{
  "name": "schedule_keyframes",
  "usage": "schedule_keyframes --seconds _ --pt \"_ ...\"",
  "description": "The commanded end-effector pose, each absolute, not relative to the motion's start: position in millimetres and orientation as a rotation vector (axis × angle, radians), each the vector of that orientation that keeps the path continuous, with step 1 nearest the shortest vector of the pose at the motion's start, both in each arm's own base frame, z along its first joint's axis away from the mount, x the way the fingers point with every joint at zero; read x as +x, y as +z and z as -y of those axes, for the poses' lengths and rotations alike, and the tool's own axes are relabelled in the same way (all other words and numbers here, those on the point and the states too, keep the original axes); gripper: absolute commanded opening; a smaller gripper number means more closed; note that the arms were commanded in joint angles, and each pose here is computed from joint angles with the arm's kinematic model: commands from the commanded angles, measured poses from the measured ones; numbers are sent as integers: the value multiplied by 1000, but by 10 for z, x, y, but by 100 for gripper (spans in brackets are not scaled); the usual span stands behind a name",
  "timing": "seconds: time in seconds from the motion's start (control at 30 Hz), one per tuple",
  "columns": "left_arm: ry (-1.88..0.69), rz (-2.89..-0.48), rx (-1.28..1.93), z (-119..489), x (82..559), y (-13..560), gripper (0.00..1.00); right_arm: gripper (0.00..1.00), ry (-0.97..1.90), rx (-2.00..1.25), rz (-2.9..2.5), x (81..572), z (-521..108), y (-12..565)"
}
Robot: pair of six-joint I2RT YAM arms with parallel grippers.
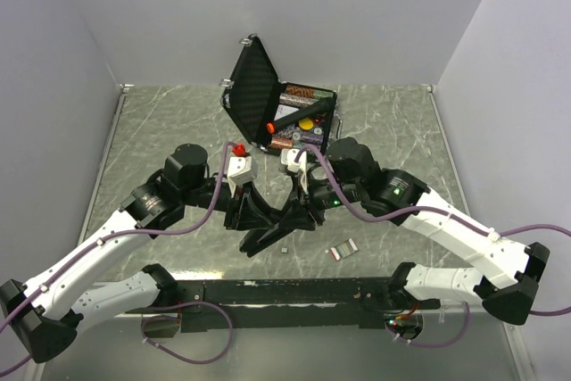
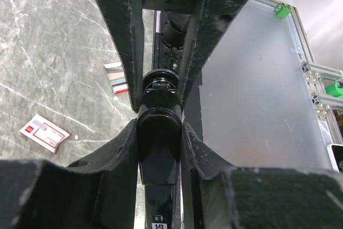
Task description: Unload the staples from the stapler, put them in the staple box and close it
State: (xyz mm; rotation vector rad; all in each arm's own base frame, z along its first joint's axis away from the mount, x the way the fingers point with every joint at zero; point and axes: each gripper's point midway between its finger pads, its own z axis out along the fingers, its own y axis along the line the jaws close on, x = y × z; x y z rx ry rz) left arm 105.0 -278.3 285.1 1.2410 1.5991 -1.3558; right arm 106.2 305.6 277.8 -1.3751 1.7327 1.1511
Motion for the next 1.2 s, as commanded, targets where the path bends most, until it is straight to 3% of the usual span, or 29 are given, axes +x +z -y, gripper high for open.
schedule_keyframes --seconds 0.0,0.13,0.23,0.73,1.17 --pt "-1394 -1450 1256 2794 958 3142 1 35 1184 -1391 -1655 1020 -3108 2895" --pt "-1396 -1419 1248 2787 943 3219 1 21 1205 -1396 -1650 968 -3094 2873" --pt "-1397 -1386 1220 2790 950 3322 1 0 1233 -1404 -1650 900 -3075 2823" --pt "-1367 -1123 1005 2606 875 4209 1 0 1356 -1344 -1710 577 -2857 2378" --pt "-1355 -1097 953 2578 907 4362 1 0 1396 -1332 -1703 492 -2846 2317"
